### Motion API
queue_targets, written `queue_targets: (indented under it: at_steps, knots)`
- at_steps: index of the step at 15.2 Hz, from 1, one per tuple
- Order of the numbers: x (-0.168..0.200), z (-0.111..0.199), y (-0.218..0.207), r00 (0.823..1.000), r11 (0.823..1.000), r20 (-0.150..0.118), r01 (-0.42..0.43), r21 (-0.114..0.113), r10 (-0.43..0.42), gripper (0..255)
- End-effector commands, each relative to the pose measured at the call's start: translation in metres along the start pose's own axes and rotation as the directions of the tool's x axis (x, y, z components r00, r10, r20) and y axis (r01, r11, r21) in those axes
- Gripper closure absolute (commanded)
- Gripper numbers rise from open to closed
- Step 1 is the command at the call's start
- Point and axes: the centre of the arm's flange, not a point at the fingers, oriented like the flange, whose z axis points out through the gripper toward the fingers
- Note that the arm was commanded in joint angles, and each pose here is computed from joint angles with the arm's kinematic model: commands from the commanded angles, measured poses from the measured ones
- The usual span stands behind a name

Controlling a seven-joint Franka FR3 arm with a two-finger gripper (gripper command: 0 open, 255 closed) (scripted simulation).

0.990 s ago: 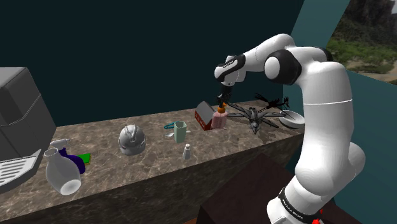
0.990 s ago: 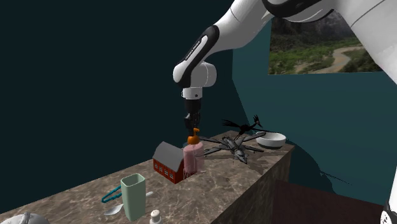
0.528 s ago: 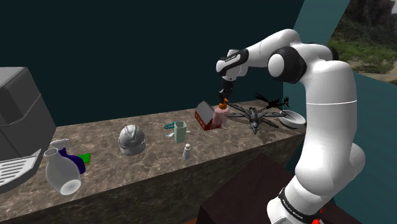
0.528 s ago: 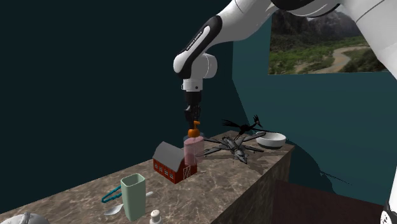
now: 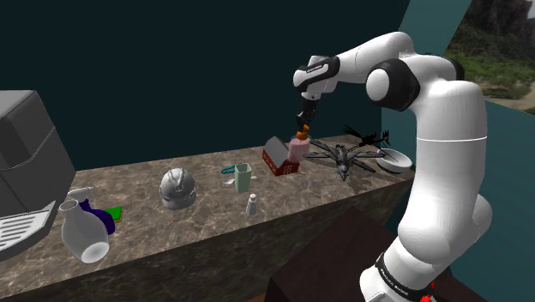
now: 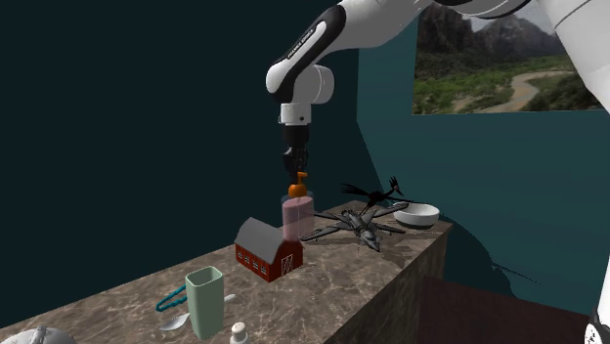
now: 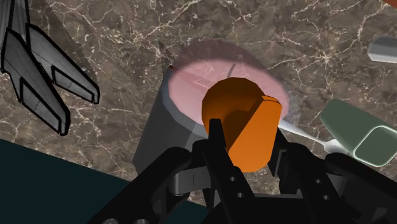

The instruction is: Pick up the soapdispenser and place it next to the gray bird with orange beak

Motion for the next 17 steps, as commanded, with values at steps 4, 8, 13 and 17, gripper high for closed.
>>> queue_targets:
  at_steps: [4, 8, 13, 17]
  knots:
    - [-0.001, -0.027, 0.0, 1.0, 1.0, 0.0, 0.0, 0.0, 0.0, 255]
    - [-0.001, -0.048, 0.0, 1.0, 1.0, 0.0, 0.0, 0.0, 0.0, 255]
    - [-0.001, -0.074, 0.0, 1.0, 1.0, 0.0, 0.0, 0.0, 0.0, 255]
    - [-0.001, -0.096, 0.0, 1.0, 1.0, 0.0, 0.0, 0.0, 0.0, 255]
